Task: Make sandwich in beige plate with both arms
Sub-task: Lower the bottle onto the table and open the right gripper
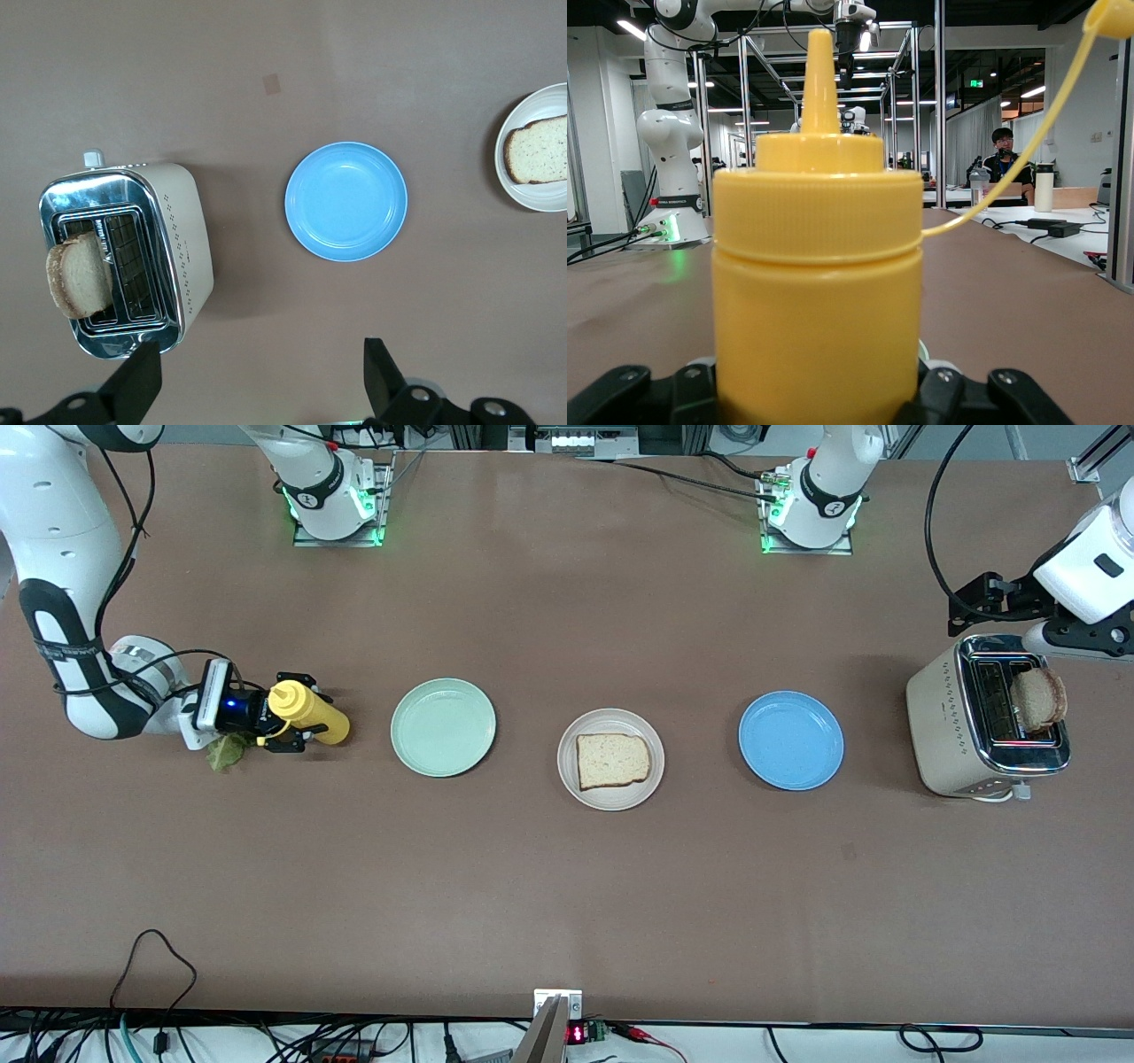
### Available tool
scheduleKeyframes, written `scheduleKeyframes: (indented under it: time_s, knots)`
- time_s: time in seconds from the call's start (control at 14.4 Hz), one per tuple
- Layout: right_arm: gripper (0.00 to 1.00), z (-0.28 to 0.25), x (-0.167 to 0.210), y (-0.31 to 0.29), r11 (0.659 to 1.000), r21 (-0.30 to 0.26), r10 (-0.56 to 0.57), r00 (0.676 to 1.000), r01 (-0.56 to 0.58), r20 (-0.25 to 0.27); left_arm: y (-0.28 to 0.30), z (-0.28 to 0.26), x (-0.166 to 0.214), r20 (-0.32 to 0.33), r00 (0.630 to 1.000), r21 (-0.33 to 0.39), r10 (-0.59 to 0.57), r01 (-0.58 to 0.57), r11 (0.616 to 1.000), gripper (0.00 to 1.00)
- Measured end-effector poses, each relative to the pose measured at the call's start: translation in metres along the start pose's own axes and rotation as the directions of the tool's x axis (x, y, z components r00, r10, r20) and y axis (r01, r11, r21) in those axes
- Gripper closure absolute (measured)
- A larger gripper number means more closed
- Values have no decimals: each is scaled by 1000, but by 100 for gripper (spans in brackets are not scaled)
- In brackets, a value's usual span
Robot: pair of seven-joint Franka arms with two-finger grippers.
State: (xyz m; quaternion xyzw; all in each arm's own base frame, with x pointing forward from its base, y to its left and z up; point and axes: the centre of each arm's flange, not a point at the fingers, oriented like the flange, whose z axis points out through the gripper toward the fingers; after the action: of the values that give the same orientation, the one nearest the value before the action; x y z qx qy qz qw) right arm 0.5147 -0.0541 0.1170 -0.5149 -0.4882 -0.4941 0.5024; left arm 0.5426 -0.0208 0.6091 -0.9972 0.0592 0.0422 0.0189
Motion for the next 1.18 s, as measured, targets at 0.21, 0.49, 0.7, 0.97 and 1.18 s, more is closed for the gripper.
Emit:
scheduleKeyframes:
  time_s: [0.21, 0.49, 0.7, 0.97, 1.18]
  knots:
    - [46, -2, -14, -5, 1000, -6, 24, 1000, -24, -6, 0, 0, 0, 0, 1000, 0, 0, 0, 1000, 0]
    - [56, -5, -24, -9, 999, -18, 40, 999, -40, 6, 0, 0, 0, 0, 1000, 0, -1, 1, 1000, 0]
    - [51, -6, -30, -11, 999, -22, 50, 999, -50, 10, 0, 0, 0, 0, 1000, 0, -1, 1, 1000, 0]
    - [26, -6, -31, -11, 998, -24, 52, 999, -52, 8, 0, 0, 0, 0, 1000, 0, -1, 1, 1000, 0]
    - [4, -7, -31, -11, 998, -25, 52, 999, -52, 8, 0, 0, 0, 0, 1000, 0, -1, 1, 1000, 0]
